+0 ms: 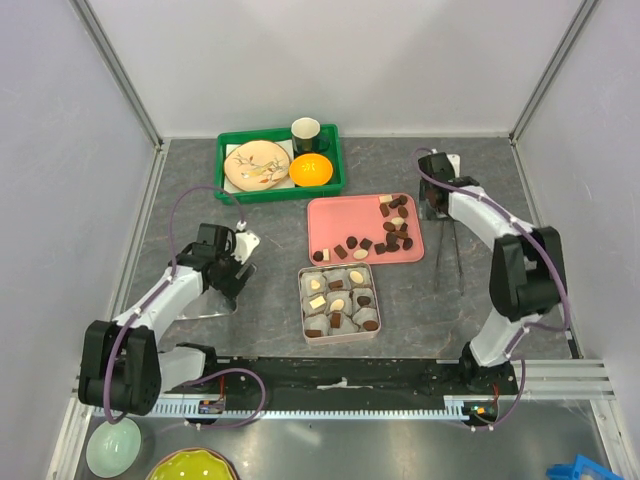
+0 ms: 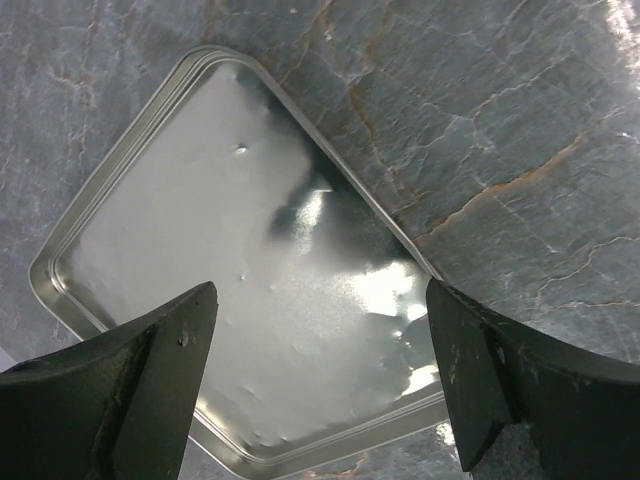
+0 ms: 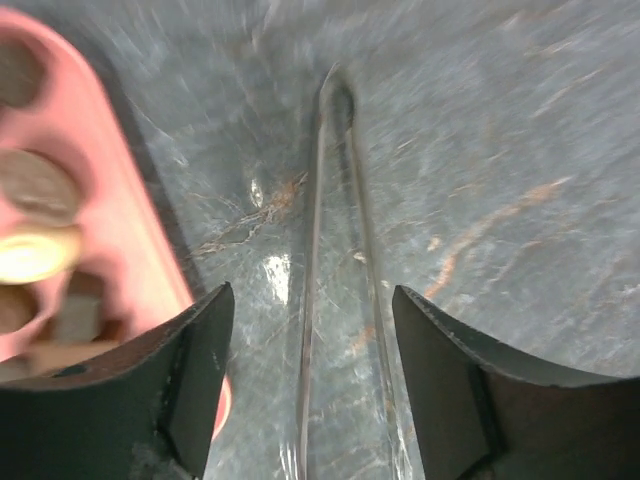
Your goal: Pack the chocolate
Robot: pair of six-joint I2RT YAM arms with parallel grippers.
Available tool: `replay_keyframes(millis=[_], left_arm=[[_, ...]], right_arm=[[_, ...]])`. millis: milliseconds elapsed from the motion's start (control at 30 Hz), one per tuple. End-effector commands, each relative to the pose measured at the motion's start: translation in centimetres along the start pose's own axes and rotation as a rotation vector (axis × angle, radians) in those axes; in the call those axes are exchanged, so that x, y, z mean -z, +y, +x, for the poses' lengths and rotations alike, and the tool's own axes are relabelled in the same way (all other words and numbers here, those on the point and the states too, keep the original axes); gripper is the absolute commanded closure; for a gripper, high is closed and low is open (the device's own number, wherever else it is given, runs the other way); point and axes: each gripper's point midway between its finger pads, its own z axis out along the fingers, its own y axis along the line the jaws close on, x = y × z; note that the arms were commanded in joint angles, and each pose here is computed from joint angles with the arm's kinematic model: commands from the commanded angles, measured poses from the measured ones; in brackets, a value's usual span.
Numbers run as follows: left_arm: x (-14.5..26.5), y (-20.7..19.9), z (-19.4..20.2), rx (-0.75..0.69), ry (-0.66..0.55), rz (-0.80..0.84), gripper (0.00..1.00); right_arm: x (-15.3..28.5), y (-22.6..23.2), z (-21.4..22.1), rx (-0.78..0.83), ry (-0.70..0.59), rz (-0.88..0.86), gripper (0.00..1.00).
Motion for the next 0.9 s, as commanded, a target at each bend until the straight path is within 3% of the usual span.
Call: replay_keyframes(millis=[0,200,533,700,867], left_arm=[[0.2,0.2,-3.0,0.018,-0.063,0.013,0.09],[-0.3,-1.4,-3.8,0.058,-0.033,0.086,0.14],[-1.6,-2.5,-2.6,0.086,0.033,0.11,0.23],[-2.9,-3.3,-1.8,0.094,0.07,0.137,0.46],[-3.6,-3.8,-1.4,0.088,0.092,0.155,0.61]], right_arm=[[7.2,-1.7,-6.5,-0.181,-0.262,-0.076,0.29],[11.9,-2.2,-9.2,-0.245,-0.388,-0.179,0.35],[15.0,-1.2,-10.5,-0.246,-0.458,-0.263,0.41],[17.3,-0.4,-11.1,-0.24,-0.513,-0.297,0.44],[19.3,1.0,-11.2,-0.223,-0.548,-0.339,0.46]])
